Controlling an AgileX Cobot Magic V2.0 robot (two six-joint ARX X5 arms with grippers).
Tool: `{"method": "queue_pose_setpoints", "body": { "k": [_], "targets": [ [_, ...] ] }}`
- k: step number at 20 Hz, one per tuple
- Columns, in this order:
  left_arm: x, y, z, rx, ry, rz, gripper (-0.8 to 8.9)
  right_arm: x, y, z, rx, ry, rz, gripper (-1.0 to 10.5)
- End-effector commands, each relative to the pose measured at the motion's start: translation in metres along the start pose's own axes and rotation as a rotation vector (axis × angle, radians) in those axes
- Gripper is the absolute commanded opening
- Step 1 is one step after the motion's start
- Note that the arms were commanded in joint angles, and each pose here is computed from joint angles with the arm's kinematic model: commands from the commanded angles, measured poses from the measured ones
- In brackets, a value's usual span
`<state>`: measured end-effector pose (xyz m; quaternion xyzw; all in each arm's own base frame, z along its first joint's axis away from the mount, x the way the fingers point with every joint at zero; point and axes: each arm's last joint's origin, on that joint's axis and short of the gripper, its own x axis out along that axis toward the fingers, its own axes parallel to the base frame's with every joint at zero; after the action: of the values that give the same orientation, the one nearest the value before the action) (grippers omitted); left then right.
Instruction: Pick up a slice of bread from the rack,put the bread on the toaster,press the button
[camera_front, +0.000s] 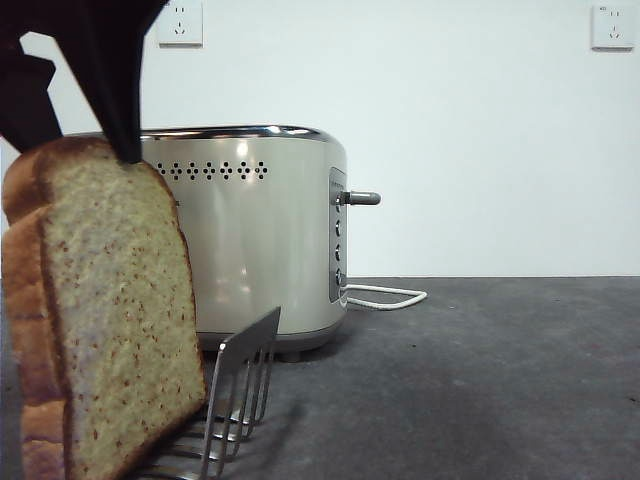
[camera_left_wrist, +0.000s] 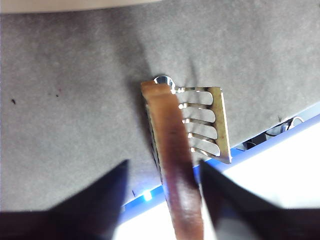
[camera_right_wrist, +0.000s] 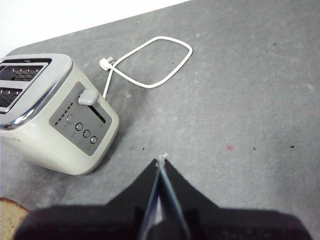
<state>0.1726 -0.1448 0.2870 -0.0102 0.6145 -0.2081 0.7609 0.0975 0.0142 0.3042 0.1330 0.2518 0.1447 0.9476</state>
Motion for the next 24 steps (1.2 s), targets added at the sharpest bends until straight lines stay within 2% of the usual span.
{"method": "queue_pose_setpoints", "body": {
  "k": [1,7,8,10,12,20,24],
  "targets": [
    [0.004,-0.001,0.000,0.016,0.008,0.006,3.77,-0.001,0.001,0.001,-0.011,-0.007,0.004,0.0],
    [0.013,-0.009,0.000,0.054,0.045,0.006,3.68,-0.001,0.001,0.001,-0.010,-0.007,0.004,0.0],
    [0.015,-0.010,-0.001,0.060,0.056,0.009,3.04,-0.001,0.001,0.001,-0.011,-0.006,0.004,0.0],
    [0.018,-0.012,0.000,0.065,0.071,0.013,1.01,-0.001,0.001,0.001,-0.009,-0.003,0.004,0.0],
    [0.019,-0.012,0.000,0.066,0.073,0.015,-0.09,-0.001,0.000,0.000,-0.005,0.011,0.001,0.0],
    [0.014,-0.014,0.002,0.071,0.058,-0.003,-0.08,-0.001,0.000,-0.003,-0.004,0.038,-0.006,0.0],
    [-0.007,-0.021,0.010,0.094,0.003,-0.028,-0.08,-0.001,0.000,-0.003,-0.004,0.039,-0.006,0.0]
  ]
}}
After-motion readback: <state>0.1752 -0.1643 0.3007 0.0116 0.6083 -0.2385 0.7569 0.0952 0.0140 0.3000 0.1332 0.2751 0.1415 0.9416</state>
